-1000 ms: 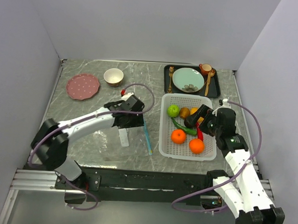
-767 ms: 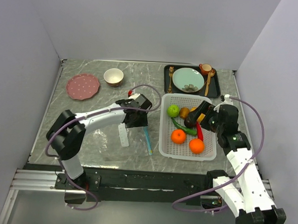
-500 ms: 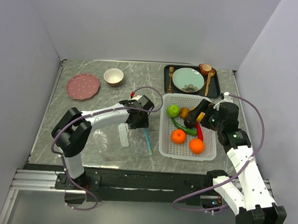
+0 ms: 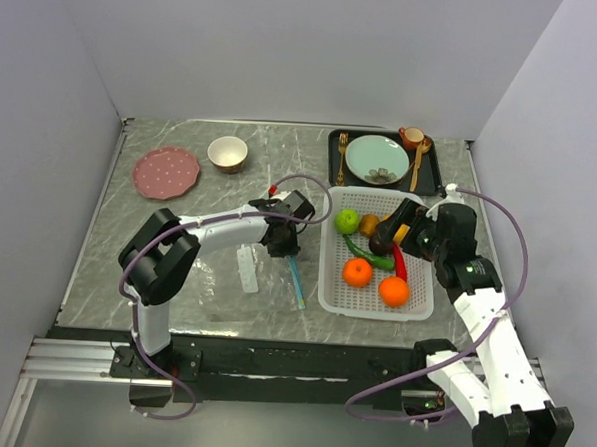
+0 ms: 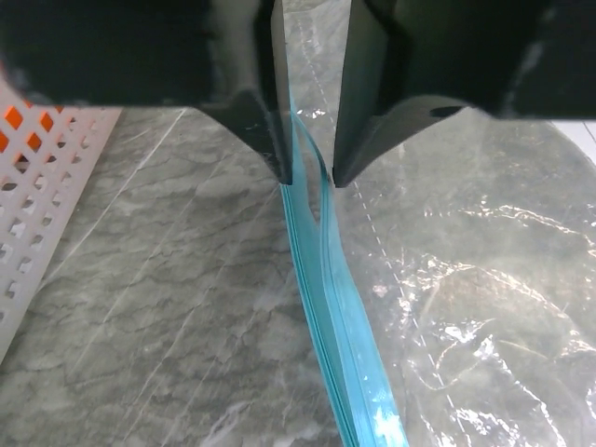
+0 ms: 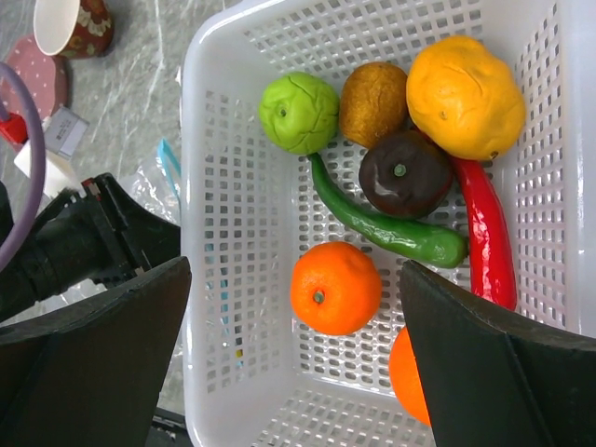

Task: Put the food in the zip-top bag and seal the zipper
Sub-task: Pick up the zipper food storage bag at the center of the board.

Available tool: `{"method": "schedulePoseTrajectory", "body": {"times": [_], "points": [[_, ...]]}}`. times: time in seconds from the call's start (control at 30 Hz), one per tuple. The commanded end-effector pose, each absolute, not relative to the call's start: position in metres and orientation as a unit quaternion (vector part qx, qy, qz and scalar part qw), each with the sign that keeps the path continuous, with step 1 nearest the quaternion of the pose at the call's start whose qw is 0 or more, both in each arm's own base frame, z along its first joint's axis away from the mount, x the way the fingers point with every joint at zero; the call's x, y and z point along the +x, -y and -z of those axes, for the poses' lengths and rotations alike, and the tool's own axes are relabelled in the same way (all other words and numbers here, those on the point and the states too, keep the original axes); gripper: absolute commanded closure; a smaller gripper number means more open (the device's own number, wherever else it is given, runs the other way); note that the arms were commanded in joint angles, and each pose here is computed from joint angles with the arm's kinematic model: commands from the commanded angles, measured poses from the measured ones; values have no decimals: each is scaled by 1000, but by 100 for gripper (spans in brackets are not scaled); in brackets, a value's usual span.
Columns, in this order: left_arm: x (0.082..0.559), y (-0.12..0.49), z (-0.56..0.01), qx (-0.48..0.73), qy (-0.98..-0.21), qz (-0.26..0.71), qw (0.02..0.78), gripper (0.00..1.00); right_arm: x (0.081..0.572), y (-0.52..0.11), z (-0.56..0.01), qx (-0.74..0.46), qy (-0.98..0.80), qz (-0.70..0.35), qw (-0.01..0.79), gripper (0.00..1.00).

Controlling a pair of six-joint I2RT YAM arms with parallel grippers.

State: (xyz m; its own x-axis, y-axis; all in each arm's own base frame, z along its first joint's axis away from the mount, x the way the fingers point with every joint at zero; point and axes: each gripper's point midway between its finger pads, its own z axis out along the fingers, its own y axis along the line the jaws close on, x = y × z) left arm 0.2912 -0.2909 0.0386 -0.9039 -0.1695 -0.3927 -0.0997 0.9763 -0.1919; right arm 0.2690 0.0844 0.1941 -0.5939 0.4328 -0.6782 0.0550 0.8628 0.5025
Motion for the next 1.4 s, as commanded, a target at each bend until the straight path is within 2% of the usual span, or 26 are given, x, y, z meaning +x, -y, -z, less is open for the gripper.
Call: {"method": "schedulePoseTrajectory", "body": {"times": [0.0, 0.2, 0.5, 0.8, 0.97, 1.0, 1.33, 1.37], "points": [[300, 302, -51, -73, -967, 99, 223, 77, 277, -88, -218, 122, -852, -229, 454, 0], [300, 300, -60, -74, -965, 101, 231, 99, 275, -88, -218, 120, -851, -229, 456, 0], [296, 291, -102, -62, -955, 125, 261, 99, 270, -119, -222, 73, -845, -306, 432, 0], [282, 279, -159, -42, -932, 180, 312, 99, 282, -165, -230, 41, -846, -337, 410, 8], [279, 272, -169, -39, -928, 183, 323, 99, 287, -205, -226, 18, -850, -368, 377, 15], [276, 270, -170, -40, -926, 186, 325, 99, 285, -215, -226, 8, -850, -373, 372, 19], [271, 268, -184, -41, -916, 212, 337, 99, 278, -283, -207, -41, -861, -399, 312, 23], [271, 269, -188, -41, -915, 216, 338, 99, 280, -286, -199, -40, -867, -394, 303, 27]]}}
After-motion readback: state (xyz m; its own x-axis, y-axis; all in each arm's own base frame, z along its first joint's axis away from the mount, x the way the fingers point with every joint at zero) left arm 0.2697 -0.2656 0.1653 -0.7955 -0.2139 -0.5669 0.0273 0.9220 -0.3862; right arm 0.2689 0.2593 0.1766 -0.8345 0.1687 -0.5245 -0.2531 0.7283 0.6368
